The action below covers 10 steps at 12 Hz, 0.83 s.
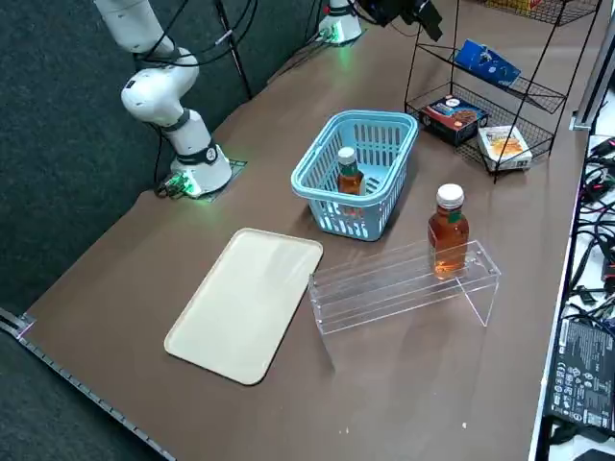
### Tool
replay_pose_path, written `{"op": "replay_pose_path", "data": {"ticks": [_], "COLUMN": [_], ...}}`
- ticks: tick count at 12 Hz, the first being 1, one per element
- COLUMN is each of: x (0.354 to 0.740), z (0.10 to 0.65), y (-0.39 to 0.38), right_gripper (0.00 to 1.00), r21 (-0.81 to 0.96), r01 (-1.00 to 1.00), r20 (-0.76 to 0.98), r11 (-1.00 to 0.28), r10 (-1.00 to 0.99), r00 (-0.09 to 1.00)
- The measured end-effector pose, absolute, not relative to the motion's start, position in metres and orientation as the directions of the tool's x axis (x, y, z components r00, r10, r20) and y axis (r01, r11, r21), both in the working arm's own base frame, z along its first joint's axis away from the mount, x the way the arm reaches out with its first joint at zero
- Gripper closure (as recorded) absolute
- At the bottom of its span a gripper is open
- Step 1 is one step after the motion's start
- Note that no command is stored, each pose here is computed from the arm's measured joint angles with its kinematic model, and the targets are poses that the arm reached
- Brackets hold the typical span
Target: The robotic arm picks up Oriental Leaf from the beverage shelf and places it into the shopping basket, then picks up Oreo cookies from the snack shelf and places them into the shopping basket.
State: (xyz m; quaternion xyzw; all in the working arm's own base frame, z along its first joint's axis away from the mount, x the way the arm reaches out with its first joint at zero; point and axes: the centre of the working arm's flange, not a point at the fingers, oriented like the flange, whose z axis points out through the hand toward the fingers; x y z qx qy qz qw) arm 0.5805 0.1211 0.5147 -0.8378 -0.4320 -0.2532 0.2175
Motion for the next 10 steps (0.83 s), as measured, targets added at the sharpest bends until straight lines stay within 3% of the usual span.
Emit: {"op": "replay_pose_path", "data": {"ticks": [5, 10], "x": [0.575, 0.570], "z": [0.462, 0.434], "y": [0.096, 0.098], "right_gripper": [0.00, 0.00], "r21": [-0.181, -0.151], "r01": [0.858, 0.813], "r20": [0.760, 0.791], "r11": [-0.481, -0.563], "r10": [0.485, 0.424], "r00": [0.432, 0.441]}}
